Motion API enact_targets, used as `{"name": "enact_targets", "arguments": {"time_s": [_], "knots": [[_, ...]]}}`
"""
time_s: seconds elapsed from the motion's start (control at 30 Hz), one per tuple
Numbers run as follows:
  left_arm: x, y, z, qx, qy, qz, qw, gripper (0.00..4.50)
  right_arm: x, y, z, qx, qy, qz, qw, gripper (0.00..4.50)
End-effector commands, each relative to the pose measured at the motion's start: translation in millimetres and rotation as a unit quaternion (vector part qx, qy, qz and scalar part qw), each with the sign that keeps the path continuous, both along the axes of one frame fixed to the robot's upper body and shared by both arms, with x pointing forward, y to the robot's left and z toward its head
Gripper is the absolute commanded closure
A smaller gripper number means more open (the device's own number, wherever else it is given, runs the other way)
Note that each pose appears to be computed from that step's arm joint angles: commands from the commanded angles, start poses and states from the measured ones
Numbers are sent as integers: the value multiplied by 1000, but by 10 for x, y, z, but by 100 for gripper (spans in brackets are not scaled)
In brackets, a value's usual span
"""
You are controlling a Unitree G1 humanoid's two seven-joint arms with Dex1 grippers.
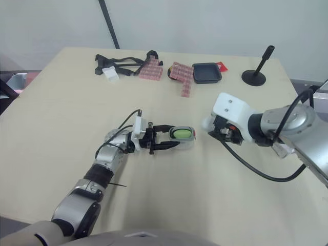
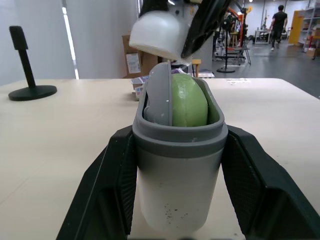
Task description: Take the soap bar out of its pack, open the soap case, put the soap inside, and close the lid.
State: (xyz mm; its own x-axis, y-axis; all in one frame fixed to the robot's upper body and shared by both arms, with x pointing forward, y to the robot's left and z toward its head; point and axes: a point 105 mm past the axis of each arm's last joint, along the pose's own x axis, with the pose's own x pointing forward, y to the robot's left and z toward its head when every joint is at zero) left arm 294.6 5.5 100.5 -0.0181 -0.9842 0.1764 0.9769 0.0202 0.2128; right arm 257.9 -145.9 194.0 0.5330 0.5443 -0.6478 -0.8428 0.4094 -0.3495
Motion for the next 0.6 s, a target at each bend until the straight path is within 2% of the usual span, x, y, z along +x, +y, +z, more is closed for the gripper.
{"name": "enact_targets", "arguments": {"time_s": [0.03,0.3,0.47,0.6], "knots": [[20,-14,56,-3,-23,-1,1000,256,7,90,112,-10,-23,33,999,251],[52,-29,-38,18,-33,7,999,256,-48,329,102,-22,-6,101,995,251],[70,-58,-1,12,-34,10,999,256,-105,441,62,-26,14,135,990,251],[66,-98,34,12,-46,5,999,256,-59,490,24,-35,19,143,989,251]]}}
